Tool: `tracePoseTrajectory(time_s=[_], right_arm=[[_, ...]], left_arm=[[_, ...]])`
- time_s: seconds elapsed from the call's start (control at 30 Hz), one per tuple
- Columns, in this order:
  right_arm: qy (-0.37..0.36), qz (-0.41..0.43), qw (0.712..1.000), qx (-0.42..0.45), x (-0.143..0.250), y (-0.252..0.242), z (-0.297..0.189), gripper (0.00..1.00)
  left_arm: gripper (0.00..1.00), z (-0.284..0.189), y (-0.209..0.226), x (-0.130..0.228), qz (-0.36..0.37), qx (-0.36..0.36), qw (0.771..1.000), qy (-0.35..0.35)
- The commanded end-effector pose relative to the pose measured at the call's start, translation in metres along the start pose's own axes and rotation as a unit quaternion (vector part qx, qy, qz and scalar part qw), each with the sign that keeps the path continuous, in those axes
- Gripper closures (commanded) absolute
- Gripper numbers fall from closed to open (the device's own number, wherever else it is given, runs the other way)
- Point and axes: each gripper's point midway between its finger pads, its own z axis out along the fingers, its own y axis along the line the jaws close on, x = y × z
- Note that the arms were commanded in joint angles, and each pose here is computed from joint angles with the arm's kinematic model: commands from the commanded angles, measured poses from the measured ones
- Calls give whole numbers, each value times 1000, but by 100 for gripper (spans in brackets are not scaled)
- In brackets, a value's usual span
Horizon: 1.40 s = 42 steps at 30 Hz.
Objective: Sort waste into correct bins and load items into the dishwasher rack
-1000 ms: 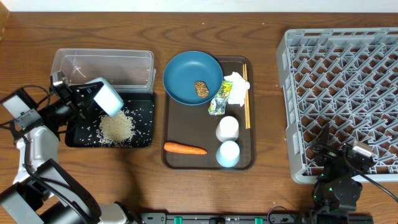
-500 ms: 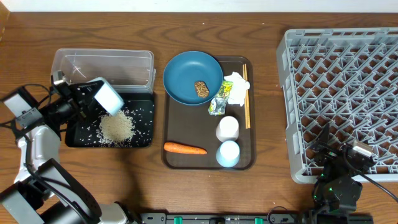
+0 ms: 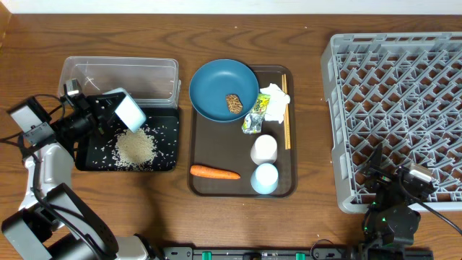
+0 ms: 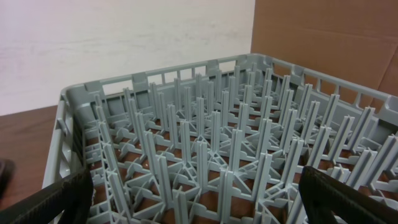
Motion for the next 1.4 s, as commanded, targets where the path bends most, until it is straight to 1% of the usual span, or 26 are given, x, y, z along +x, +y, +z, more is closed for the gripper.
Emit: tracePoseTrajectory(time_s=[0.0, 0.1, 0.23, 0.3, 0.47, 0.6, 0.73, 0.8, 0.93, 1.1, 1.17, 1.23, 1.37], right_arm=[[4, -3, 1000, -4, 0, 1, -1, 1], [4, -3, 1000, -4, 0, 1, -1, 1], [4, -3, 1000, -4, 0, 1, -1, 1], [4, -3, 1000, -4, 0, 1, -1, 1], [4, -3, 1000, -4, 0, 1, -1, 1], [4, -3, 1000, -4, 0, 1, -1, 1], [4, -3, 1000, -4, 0, 1, -1, 1], [4, -3, 1000, -4, 0, 1, -1, 1], [4, -3, 1000, -4, 0, 1, -1, 1], [4, -3, 1000, -4, 0, 1, -1, 1], [4, -3, 1000, -4, 0, 1, -1, 1], [4, -3, 1000, -4, 0, 1, -1, 1], [4, -3, 1000, -4, 0, 1, -1, 1]], left_arm=[[94, 5, -3, 7, 26, 4, 1000, 14], [94, 9, 4, 3, 29, -16, 999, 0], [94, 8, 24, -18, 33, -77, 995, -60], [94, 6, 29, -24, 36, -95, 992, -79], [94, 4, 30, -29, 40, -107, 989, -94], [94, 2, 14, -26, 29, -97, 990, -102], [94, -6, -18, -19, 71, -90, 986, -122], [94, -13, -29, -12, 78, -103, 981, -143], [94, -29, -37, 3, 76, -142, 969, -185], [94, -37, -51, 21, 89, -149, 964, -200], [94, -35, -57, 28, 118, -149, 963, -192], [94, -30, -52, 35, 137, -171, 958, -185], [94, -20, -13, 52, 151, -282, 933, -165]])
